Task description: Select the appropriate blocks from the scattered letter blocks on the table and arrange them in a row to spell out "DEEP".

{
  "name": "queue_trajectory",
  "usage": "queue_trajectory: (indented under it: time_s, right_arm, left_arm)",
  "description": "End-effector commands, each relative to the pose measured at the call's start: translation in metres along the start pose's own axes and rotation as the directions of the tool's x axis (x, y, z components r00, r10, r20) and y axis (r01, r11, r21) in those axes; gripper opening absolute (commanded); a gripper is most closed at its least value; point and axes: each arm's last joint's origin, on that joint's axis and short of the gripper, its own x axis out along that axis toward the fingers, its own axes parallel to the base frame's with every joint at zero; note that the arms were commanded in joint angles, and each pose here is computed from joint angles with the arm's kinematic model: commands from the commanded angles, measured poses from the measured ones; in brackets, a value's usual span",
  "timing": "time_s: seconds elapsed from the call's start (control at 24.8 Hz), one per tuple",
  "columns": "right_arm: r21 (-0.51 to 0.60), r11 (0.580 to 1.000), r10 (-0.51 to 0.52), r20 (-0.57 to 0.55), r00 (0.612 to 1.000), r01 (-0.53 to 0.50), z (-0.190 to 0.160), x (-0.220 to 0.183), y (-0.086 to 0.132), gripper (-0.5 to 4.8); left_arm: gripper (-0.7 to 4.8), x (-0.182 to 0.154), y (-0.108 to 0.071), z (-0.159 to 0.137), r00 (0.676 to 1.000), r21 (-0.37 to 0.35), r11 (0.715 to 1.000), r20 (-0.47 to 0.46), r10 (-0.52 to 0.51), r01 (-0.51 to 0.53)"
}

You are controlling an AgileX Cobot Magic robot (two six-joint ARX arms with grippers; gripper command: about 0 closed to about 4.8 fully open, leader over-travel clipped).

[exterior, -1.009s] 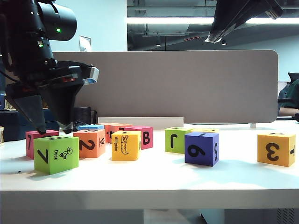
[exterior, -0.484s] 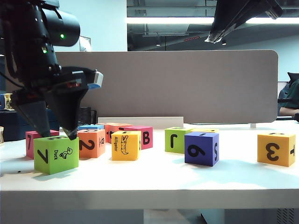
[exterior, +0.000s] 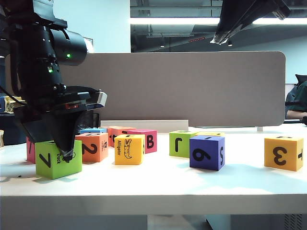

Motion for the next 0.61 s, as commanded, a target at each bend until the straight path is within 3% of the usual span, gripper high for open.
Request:
queue_trajectory:
  time_s: [0.04,0.12,0.2,0.4,0.61]
  right_arm:
    - [-0.005,1.000,0.001,0.014,1.000,-0.001,0.001,-0.001,0.001,-0.01]
    - [-0.005,1.000,0.001,0.014,1.000,-0.001,0.001,-0.001,0.001,-0.01]
    - [-0.005,1.000,0.001,0.014,1.000,-0.001,0.001,-0.001,0.001,-0.01]
    - [-0.005,1.000,0.001,0.014,1.000,-0.001,0.001,-0.001,0.001,-0.01]
    - [-0.005,1.000,0.001,0.014,1.000,-0.001,0.001,-0.001,0.001,-0.02]
  left_arm:
    - [2.46,-0.001,-0.001,0.000,1.000,-0.065,0.998,0.002,-0.006,0.006]
    - [2.46,-0.001,-0.002,0.000,1.000,-0.108,0.994,0.001,-0.026,0.026]
    - [2.46,-0.001,-0.009,0.001,0.994,-0.150,0.982,0.013,-0.113,0.114]
    - [2.46,-0.001,-0.026,0.004,0.988,-0.130,0.979,0.012,-0.156,0.156]
    - [2.46,-0.001,-0.055,0.011,0.985,-0.079,0.983,0.057,-0.163,0.167]
